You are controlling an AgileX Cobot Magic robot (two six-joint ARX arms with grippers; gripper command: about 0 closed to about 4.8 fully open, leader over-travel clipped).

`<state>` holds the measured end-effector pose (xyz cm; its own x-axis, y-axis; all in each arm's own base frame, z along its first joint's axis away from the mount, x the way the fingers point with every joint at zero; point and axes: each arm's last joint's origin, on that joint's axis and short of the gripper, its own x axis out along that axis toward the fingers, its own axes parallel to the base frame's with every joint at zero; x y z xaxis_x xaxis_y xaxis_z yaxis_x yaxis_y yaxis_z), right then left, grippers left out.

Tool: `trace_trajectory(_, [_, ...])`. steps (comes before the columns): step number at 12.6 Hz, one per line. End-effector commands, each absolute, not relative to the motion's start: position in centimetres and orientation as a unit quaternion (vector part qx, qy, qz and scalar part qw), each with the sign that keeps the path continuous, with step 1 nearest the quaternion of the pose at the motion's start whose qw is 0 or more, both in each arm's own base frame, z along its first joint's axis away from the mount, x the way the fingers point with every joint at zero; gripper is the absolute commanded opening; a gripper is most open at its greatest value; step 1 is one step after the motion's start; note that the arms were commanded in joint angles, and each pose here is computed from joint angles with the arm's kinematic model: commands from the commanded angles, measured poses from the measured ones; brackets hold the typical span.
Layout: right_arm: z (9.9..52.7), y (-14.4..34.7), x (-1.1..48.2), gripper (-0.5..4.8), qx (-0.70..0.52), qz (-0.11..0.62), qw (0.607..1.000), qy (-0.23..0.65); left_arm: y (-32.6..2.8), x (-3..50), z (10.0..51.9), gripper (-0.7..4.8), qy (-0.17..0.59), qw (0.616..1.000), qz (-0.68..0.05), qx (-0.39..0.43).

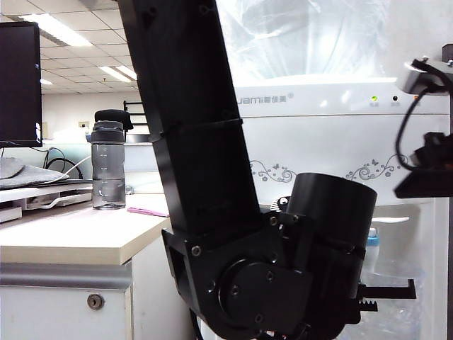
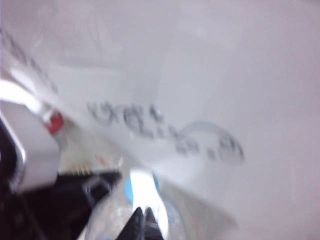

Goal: Pick up the plastic mug from the left desk, go to the cold water outlet of the water dispenser, press the vertical switch to get some water, then put the mug back on the desk.

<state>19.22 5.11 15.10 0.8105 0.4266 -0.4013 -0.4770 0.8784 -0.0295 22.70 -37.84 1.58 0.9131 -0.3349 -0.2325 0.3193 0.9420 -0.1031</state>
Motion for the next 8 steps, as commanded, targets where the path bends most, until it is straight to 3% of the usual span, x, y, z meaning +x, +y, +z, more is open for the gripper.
trace_trajectory(1, [14.7,5.3,19.9,-0.01,-0.064,0.244,0.951,0.181,-38.2,22.8,2.4,-0.05,0.108,0.978,-0.169,-0.055])
trace_trajectory(8, [13.2,5.4,20.6,-0.01,-0.064,0.242,0.947,0.203,-38.2,22.8,2.4,-0.05,0.108,0.978,-0.169,-0.055])
